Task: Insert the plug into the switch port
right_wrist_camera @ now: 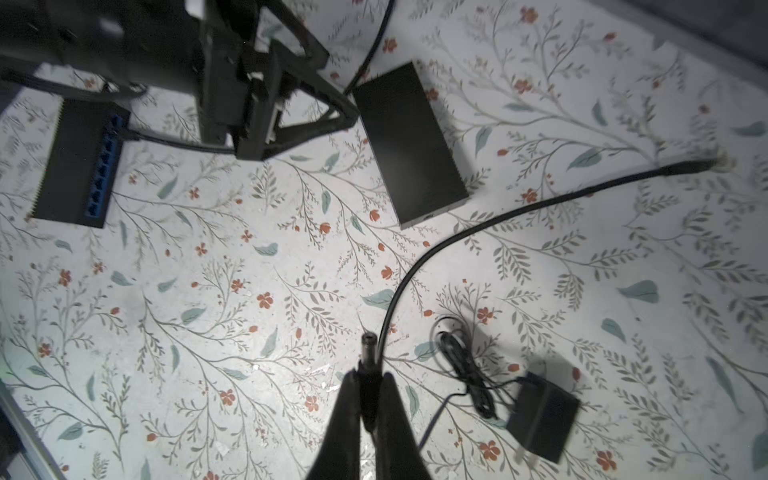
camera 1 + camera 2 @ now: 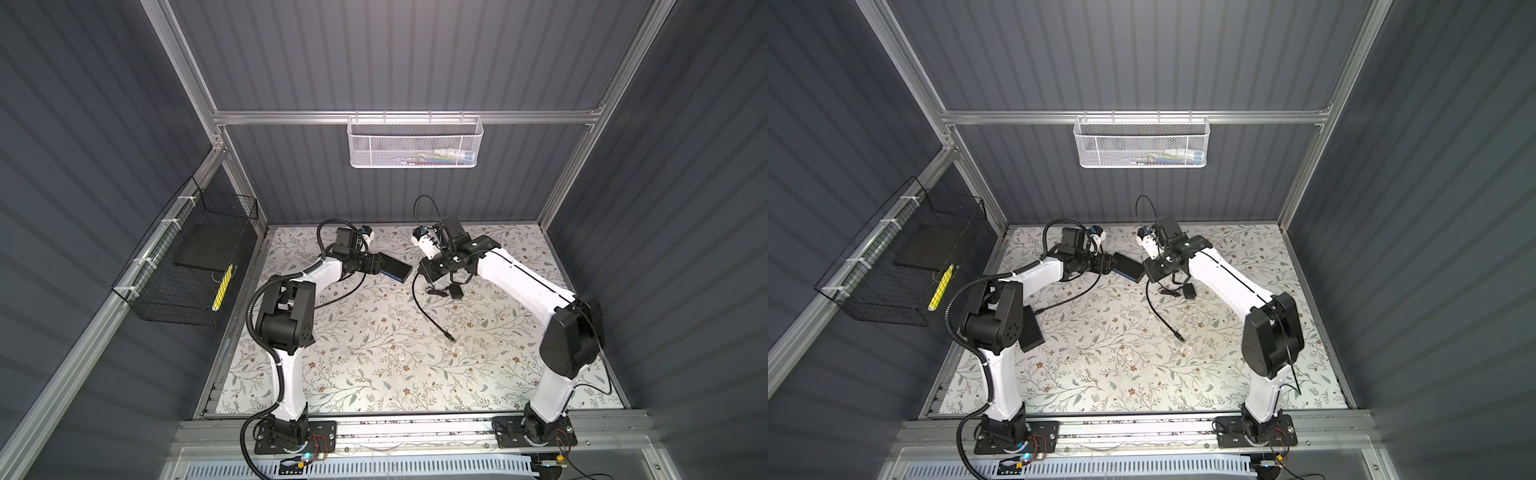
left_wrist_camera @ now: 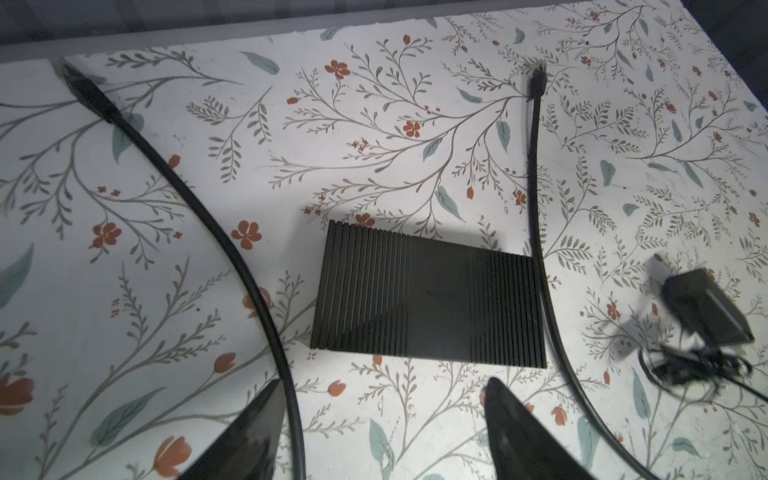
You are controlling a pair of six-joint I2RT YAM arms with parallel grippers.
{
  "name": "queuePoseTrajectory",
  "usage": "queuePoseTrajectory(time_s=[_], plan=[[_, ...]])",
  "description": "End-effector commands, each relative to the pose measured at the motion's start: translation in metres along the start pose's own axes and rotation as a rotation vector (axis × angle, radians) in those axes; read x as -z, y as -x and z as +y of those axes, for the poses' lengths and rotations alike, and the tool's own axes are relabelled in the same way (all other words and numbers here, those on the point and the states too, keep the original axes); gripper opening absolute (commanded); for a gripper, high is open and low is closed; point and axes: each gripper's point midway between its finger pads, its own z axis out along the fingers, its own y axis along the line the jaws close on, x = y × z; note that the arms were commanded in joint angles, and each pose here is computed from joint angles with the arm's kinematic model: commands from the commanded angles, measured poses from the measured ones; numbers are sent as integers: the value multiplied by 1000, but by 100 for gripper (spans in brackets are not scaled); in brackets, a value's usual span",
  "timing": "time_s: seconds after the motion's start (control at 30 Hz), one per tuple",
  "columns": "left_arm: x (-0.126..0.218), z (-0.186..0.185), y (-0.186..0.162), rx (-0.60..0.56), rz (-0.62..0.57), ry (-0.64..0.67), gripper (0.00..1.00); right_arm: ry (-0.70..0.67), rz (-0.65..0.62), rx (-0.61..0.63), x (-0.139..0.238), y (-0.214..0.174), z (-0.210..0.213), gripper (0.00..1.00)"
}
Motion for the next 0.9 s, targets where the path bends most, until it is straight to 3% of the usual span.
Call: queuePoseTrajectory(time_s=[0.0,0.17,0.27,0.43,0.63,0.67,0.87], plan=[[7,-1,17,-21,-45,-16,76,-2,-139,-9,47,40,7,0],[16,0,18,-21,-63,-12,76,37,-274,21,97,79,26,0],[24,2,20,-21,-74,1,76,109,-290,20,99,82,45,0],[24,9,2,-5,-44,10,76,241,-211,-20,53,62,74,0],[24,5,5,-7,-35,-13,76,275,-159,-86,4,43,75,0],[29,4,25,-23,-75,-13,76,264,-146,-91,-2,39,72,0],[1,-8,30,-40,-31,-82,79,95,-22,-137,-50,-1,30,0]])
